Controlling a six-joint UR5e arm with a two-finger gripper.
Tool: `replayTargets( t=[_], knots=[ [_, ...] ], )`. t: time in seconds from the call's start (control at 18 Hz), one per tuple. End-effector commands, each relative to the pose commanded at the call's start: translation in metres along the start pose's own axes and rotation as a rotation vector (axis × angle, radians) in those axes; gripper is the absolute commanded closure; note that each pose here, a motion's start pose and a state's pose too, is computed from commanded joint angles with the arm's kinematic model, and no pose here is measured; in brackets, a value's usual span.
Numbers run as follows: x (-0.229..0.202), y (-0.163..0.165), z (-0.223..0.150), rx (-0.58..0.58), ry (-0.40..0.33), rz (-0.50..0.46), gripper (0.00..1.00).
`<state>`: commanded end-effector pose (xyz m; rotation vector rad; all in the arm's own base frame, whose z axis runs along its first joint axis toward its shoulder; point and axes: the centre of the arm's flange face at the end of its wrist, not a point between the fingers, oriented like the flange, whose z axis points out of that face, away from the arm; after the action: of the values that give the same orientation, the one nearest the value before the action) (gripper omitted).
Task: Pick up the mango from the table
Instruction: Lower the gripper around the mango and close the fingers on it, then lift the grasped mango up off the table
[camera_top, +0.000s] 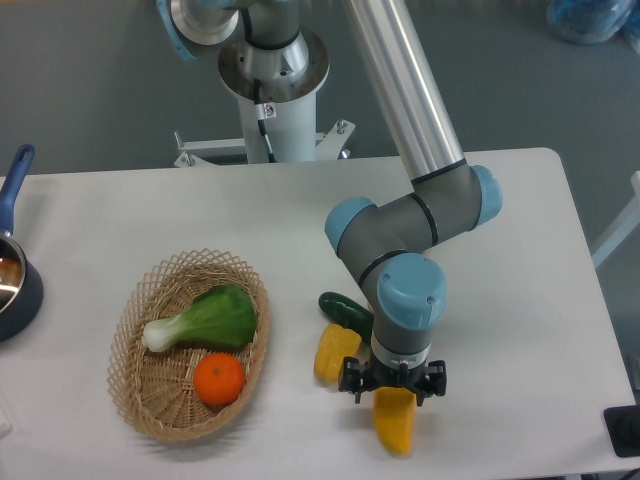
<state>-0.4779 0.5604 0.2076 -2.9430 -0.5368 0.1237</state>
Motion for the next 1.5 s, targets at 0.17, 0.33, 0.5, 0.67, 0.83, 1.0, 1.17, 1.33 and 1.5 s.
replayTargets(
  t=[0.17,0.33,0.5,0.67,0.83,1.0,1.17,1.33,1.5],
  knots=[
    [0.001,0.003,0.005,-0.011,-0.003,0.008,0.0],
    [0.006,0.007,0.011,-0.019,-0.014,0.014,0.0],
    [0.01,0.006,0.013,-0.02,-0.027,0.02,0.0],
    [0.01,0.006,0.016,-0.028,-0.041,0.023,0.0],
    [0.008,0.007,0.017,-0.032,-0.046,0.02,0.24],
    [0.009,0.005,0.012,-0.022,-0.05,0.021,0.46],
    [0.008,0.005,0.01,-0.02,-0.051,0.021,0.64],
    [0.007,0.001,0.003,-0.002,-0.058,0.025,0.64],
    [0.019,-0.012,-0.035,0.053,-0.085,0.043,0.67]
  ],
)
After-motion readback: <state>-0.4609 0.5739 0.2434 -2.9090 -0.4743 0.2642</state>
